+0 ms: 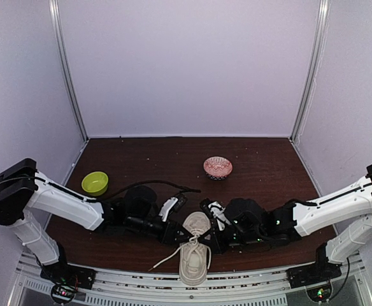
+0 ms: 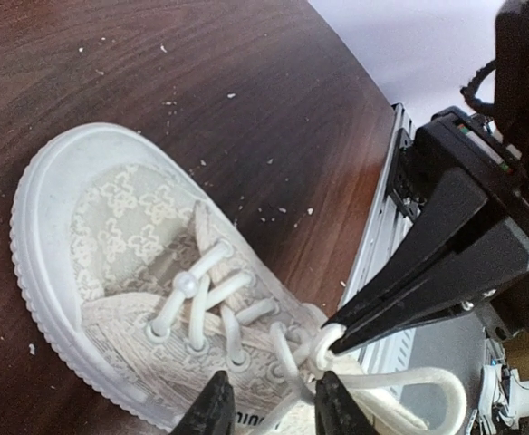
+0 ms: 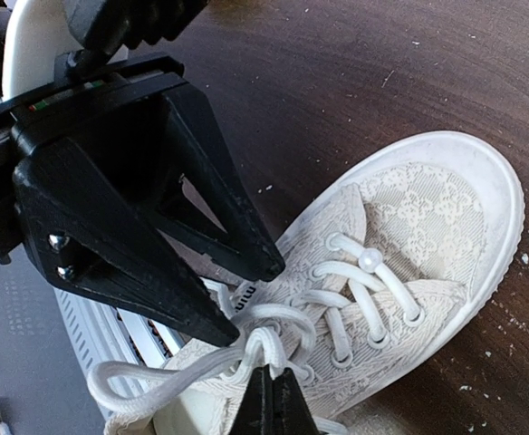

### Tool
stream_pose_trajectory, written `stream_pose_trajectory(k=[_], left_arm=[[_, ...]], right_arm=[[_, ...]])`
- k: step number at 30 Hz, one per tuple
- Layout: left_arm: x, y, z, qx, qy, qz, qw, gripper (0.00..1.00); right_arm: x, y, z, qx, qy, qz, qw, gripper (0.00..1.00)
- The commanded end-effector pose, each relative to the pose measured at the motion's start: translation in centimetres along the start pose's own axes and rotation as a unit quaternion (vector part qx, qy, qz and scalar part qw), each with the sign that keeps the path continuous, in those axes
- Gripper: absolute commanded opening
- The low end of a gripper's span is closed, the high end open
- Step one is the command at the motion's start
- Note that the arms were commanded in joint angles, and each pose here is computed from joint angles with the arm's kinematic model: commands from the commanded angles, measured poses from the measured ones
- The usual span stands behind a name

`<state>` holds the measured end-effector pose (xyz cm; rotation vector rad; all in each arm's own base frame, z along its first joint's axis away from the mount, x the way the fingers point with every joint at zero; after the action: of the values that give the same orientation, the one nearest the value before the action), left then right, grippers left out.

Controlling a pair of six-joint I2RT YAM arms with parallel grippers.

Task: Tie the shoes

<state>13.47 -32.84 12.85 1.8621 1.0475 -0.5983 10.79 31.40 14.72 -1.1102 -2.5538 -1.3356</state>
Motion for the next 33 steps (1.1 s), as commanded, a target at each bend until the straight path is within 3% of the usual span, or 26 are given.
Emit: stream_pose_trajectory(k=[1, 9, 15, 25, 33], left_arm=[[-1.1, 1.4, 0.3, -0.018, -0.042, 0.011, 0.999, 0.33], [-1.2, 1.1, 1.1, -0.002, -0.070, 0.002, 0.998, 0.21], [-1.3, 1.4, 0.9, -0.011, -0.075, 0.003, 0.997, 0.00], [-1.3, 2.8, -0.8, -0.046, -0.048, 0.017, 0.998, 0.00], [-1.6, 2.5, -0.3, -0.018, -0.065, 0.029, 0.997, 0.00]], right_arm=[[-0.3, -0.4, 0.2, 0.002, -0.002, 0.001, 1.000, 0.00], [-0.4, -0.3, 0.2, 0.000, -0.011, 0.000, 1.000, 0.00], [-0.5, -0.1, 0.3, 0.000, -0.016, -0.002, 1.000, 0.00], [-0.1, 0.7, 1.2, 0.003, -0.020, -0.012, 1.000, 0.00], [-0.6, 1.0, 1.8, 0.003, -0.029, -0.004, 1.000, 0.00]])
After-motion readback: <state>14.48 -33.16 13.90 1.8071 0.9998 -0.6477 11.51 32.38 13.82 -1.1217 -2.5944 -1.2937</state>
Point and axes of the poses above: each gripper's point midway between its finger pads, its own z axis out along the fingers, its own x axis along the line the jaws close on, y = z × x, the point moved 8 cm from there along -z, back along the fingers, and after that the axes turned 9 degrees about -z, right-handed, at the moved point
